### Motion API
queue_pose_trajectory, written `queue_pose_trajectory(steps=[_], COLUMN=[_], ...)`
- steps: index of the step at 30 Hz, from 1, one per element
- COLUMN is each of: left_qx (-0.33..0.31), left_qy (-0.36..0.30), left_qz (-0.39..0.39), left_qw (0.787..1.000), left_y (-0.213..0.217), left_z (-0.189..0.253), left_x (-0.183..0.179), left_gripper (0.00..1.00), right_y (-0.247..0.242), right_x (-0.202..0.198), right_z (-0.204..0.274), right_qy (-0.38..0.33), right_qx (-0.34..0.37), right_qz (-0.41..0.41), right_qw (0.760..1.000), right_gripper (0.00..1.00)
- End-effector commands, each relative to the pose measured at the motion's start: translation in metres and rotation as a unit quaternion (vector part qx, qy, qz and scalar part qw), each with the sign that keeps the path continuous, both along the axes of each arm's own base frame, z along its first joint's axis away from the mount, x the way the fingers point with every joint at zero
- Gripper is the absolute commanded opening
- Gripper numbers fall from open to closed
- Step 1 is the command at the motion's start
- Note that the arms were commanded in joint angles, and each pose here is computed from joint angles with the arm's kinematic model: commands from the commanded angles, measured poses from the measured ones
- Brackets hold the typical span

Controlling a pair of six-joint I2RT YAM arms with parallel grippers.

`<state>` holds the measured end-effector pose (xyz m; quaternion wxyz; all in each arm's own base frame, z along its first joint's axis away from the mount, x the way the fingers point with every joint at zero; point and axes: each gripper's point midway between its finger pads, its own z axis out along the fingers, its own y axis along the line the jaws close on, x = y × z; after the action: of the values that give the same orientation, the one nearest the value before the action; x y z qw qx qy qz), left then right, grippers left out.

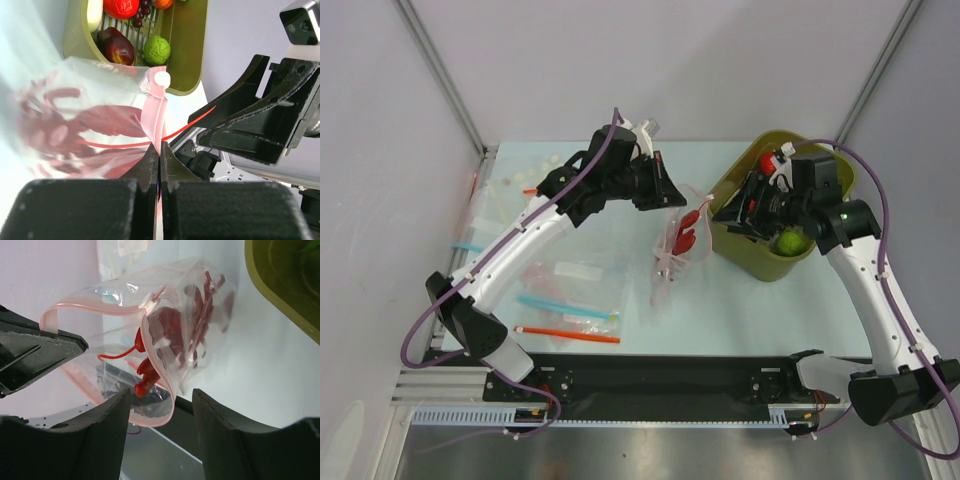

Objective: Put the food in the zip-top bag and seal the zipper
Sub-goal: Place the fake lobster in the zipper food storage bag, then adjust the zipper food storage bag at the center of the board.

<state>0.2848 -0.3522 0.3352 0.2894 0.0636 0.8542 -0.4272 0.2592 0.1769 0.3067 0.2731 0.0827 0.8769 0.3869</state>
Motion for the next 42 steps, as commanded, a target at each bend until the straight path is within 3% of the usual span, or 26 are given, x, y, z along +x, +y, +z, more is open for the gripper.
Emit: queue_pose_trajectory(steps=[1, 10, 12, 17, 18, 19, 24, 25, 28, 31, 35, 38, 40, 42], left_qx=[-0.033, -0.03, -0.029, -0.024, -0.023, -0.019, 0.044, 0.092, 0.154, 0.202, 0.254, 0.287, 0.282, 0.265], left_qy=[-0.045, -0.049, -0.049, -0.045, -0.046, -0.044, -0.033, 0.0, 0.025, 0.038, 0.06, 0.038, 0.031, 0.017], left_qz=[0.007, 0.009, 0.01, 0.014, 0.017, 0.019, 0.048, 0.046, 0.054, 0.057, 0.055, 0.093, 0.118, 0.136], left_qw=[0.998, 0.998, 0.998, 0.999, 0.999, 0.999, 0.997, 0.995, 0.986, 0.977, 0.964, 0.953, 0.952, 0.955], left_y=[0.007, 0.01, 0.011, 0.015, 0.017, 0.019, 0.057, 0.067, 0.089, 0.109, 0.125, 0.146, 0.158, 0.165], left_z=[0.043, 0.046, 0.046, 0.044, 0.045, 0.045, 0.048, 0.025, 0.005, -0.019, -0.041, -0.028, -0.017, -0.001], left_x=[-0.002, -0.002, -0.002, -0.001, 0.0, 0.001, 0.012, 0.008, -0.002, -0.012, -0.016, -0.008, -0.002, 0.002], left_gripper=[0.0, 0.0, 0.0, 0.0, 0.0, 0.0, 0.0, 0.0, 0.0, 0.0, 0.0, 0.0, 0.0, 0.0], right_y=[0.004, 0.023, 0.025, 0.028, 0.03, 0.03, 0.044, 0.048, 0.067, 0.079, 0.085, 0.084, 0.08, 0.084], right_x=[-0.001, -0.01, -0.012, -0.007, -0.004, -0.001, 0.037, 0.043, 0.052, 0.057, 0.067, 0.067, 0.069, 0.07], right_z=[-0.002, -0.028, -0.034, -0.035, -0.027, -0.02, 0.023, 0.05, 0.088, 0.091, 0.063, 0.084, 0.103, 0.097], right_qy=[-0.014, 0.014, 0.02, 0.025, 0.016, 0.01, -0.028, -0.057, -0.11, -0.129, -0.096, -0.129, -0.164, -0.155], right_qx=[-0.015, -0.022, -0.031, -0.035, -0.033, -0.033, -0.041, -0.032, -0.034, -0.05, -0.062, -0.068, -0.058, -0.054], right_qz=[0.012, 0.036, 0.038, 0.04, 0.039, 0.039, 0.049, 0.051, 0.071, 0.079, 0.088, 0.079, 0.064, 0.073], right_qw=[1.0, 0.999, 0.999, 0.998, 0.999, 0.999, 0.998, 0.997, 0.991, 0.987, 0.99, 0.986, 0.983, 0.984], right_gripper=[0.57, 0.53, 0.49, 0.2, 0.06, 0.01, 0.0, 0.0, 0.0, 0.0, 0.0, 0.0, 0.0, 0.0])
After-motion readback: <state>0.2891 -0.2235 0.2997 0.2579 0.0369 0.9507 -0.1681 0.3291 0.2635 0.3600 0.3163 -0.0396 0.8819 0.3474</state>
